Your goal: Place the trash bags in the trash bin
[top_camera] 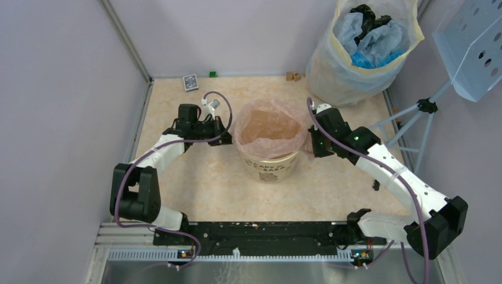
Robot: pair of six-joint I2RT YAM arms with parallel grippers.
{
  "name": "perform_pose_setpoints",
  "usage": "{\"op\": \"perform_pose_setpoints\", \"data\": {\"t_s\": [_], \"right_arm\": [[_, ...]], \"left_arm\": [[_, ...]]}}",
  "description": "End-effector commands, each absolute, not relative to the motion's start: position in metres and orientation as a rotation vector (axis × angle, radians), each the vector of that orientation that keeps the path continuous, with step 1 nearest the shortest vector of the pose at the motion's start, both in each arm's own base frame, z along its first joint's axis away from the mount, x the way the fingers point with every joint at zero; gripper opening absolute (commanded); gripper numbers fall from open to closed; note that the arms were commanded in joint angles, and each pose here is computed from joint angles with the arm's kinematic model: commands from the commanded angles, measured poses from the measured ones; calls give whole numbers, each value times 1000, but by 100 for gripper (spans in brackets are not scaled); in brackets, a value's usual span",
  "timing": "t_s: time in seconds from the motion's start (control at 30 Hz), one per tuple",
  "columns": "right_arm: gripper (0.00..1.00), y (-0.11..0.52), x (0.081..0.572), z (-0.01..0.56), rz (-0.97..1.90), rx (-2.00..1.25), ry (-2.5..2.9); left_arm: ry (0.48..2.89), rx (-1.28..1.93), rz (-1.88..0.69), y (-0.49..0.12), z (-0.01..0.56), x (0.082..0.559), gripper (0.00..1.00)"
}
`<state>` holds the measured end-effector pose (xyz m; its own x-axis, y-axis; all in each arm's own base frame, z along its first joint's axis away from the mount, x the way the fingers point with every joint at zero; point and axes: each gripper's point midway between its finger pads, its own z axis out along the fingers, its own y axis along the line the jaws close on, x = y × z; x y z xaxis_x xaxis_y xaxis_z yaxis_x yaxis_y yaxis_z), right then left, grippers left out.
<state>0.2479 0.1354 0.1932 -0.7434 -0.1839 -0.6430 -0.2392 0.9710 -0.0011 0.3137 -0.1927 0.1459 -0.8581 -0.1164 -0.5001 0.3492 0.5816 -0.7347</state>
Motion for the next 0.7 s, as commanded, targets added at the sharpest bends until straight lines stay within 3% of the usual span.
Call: {"op": "perform_pose_setpoints", "data": {"t_s": [0.0, 0.33, 0.67], "right_arm": [[0, 163, 245, 173, 300, -284, 2460], [0, 141, 248, 197, 212, -220, 2362], [0, 148, 258, 132, 163, -198, 2467]], "left_arm": [[2270, 229, -1265, -196, 154, 307, 0], [2209, 264, -1335, -200, 190, 293, 0], [2288, 289, -1258, -191, 174, 275, 0]]}}
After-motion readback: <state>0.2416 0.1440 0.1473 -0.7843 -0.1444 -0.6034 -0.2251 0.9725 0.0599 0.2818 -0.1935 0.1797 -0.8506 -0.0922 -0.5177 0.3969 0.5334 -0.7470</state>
